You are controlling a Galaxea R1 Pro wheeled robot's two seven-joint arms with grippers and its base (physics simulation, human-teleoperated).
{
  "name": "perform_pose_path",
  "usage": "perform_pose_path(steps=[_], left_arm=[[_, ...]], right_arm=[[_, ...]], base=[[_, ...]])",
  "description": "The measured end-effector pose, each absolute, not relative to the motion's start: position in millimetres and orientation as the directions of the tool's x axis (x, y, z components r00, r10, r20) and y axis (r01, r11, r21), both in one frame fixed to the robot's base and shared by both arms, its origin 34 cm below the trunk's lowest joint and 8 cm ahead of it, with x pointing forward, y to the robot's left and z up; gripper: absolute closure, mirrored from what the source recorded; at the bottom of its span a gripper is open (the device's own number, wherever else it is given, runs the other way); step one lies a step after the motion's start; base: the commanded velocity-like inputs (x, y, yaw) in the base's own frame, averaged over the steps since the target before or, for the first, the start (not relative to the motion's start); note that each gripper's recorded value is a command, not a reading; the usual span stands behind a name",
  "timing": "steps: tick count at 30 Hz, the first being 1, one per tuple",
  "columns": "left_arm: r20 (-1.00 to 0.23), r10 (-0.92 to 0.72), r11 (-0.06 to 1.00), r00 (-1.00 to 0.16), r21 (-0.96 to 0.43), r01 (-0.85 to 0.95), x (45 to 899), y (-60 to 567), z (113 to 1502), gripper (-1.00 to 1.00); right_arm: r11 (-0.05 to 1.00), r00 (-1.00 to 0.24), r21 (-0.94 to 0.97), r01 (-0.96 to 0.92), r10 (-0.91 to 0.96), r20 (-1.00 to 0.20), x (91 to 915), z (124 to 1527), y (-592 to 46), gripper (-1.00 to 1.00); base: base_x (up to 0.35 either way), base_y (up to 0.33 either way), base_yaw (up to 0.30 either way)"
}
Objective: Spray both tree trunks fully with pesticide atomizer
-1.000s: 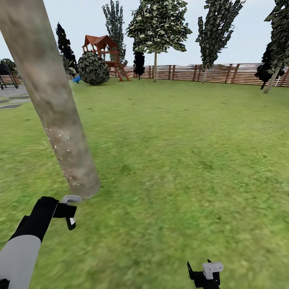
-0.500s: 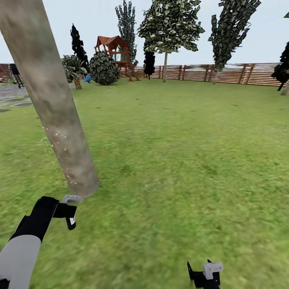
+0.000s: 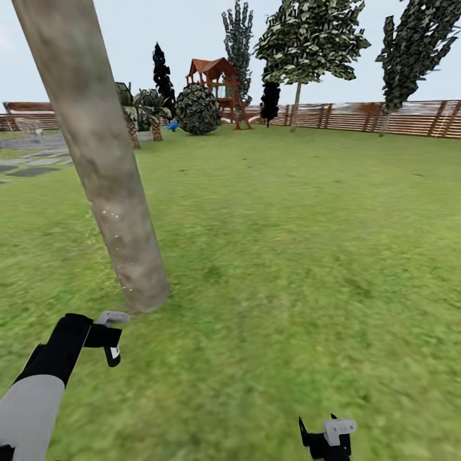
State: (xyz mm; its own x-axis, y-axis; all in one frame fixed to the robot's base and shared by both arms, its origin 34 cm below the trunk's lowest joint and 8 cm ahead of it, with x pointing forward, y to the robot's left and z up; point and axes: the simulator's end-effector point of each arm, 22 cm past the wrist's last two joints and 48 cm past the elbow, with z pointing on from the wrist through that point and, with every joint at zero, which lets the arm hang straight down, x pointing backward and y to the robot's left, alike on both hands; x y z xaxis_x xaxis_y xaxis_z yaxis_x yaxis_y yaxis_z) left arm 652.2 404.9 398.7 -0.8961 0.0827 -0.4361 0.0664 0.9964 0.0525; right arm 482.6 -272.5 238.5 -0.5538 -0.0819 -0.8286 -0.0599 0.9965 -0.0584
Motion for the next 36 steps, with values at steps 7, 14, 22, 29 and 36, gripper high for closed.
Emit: perform_pose_path(steps=[7,14,22,29,36], left_arm=[[-0.436,0.083,0.996,-0.896,0.052,0.068,652.4,404.0,398.6,1.00],[-0.437,0.083,0.996,-0.896,0.049,0.068,652.5,402.6,398.4,1.00],[-0.428,0.074,0.997,-0.901,0.032,0.067,649.3,398.8,392.6,1.00],[-0.403,0.088,0.995,-0.911,0.069,0.066,643.7,379.0,359.4,1.00],[-0.382,0.080,0.997,-0.921,0.024,0.077,654.8,343.5,356.9,1.00]], right_arm=[[0.996,-0.554,-0.059,-0.060,-0.082,-0.829,482.7,238.6,-272.4,-1.00],[0.997,-0.553,-0.058,-0.059,-0.082,-0.829,482.8,238.6,-272.6,-1.00],[0.997,-0.553,-0.058,-0.059,-0.081,-0.829,482.8,238.7,-272.6,-1.00],[0.996,-0.553,-0.062,-0.056,-0.083,-0.829,482.9,238.8,-275.8,-1.00],[0.996,-0.553,-0.068,-0.056,-0.088,-0.828,482.9,239.0,-280.2,-1.00]], base=[[0.163,-0.240,0.084],[0.134,-0.251,0.071],[0.020,-0.046,0.234],[0.000,0.000,0.099],[0.005,0.000,0.001]])
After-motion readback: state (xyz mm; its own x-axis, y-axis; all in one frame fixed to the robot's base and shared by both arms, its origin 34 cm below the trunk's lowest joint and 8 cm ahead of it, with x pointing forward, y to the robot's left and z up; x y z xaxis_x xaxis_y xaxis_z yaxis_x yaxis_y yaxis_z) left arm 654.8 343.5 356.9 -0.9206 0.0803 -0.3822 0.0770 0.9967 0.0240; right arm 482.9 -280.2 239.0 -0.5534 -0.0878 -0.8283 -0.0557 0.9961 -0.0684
